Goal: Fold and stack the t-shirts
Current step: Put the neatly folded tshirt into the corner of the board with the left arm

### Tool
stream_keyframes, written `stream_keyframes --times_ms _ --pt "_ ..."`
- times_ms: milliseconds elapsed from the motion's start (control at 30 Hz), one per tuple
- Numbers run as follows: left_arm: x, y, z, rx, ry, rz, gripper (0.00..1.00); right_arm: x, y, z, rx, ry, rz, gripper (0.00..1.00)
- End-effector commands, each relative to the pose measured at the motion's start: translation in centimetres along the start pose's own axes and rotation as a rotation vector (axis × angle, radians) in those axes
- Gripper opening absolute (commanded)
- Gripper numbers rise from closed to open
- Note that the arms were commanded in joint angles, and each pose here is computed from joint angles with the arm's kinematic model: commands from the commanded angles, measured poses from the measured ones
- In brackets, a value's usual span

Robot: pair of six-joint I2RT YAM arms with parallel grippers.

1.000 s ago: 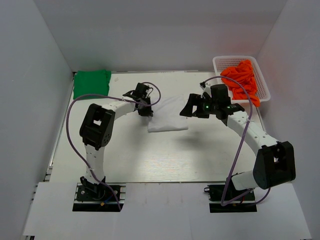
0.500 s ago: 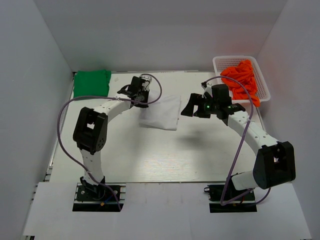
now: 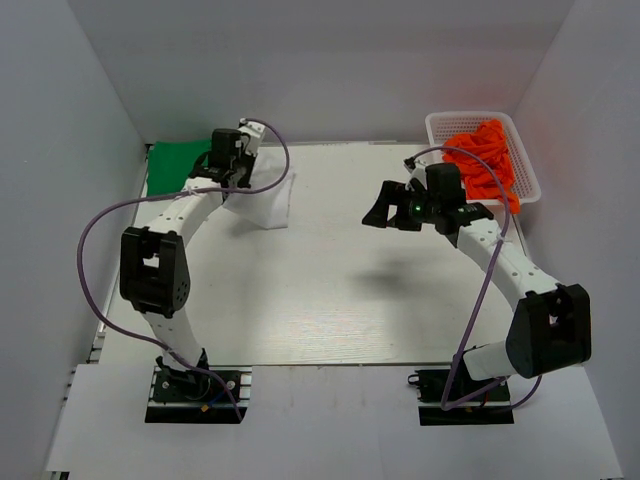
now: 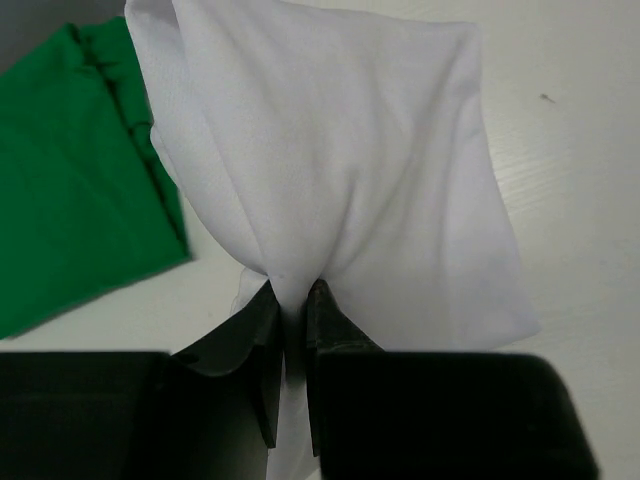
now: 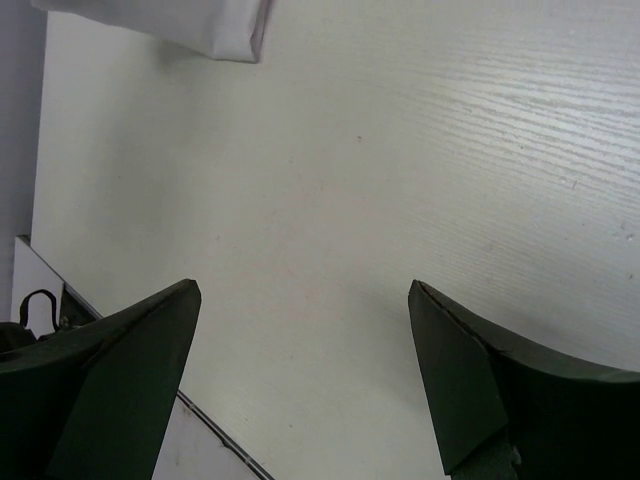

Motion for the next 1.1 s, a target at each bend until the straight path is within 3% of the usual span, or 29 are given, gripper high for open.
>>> stream_keyframes --times_ms 0,600,900,1067 --pt "2.7 5.3 3.3 -0.054 0.044 -0.164 0.0 1.1 2.9 1.3 0.05 0.039 -0.073 0.9" --pt "1.8 10.3 14.6 -0.081 0.156 -0.29 0.0 -1.6 5.5 1.6 0.013 0.123 -0.012 0.9" --pt "-0.7 8.3 18.7 -0.072 0.182 -0.279 0.0 -2.9 6.6 1.4 -0.009 0.138 0.013 0.9" --pt "-0.9 7.5 22.8 0.027 0.278 -0.316 0.0 -3.8 7.3 1.4 -0.021 0.153 0.022 0.9"
Point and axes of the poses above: each gripper's point midway between its finger pads, its own x axis back along the fingers, its own z axis along the line the jaws close on, y = z × x, the point moved 5 cm from there along x, back along the fingers, and after that the axes turned 9 degrees about x, right-handed, at the moved point
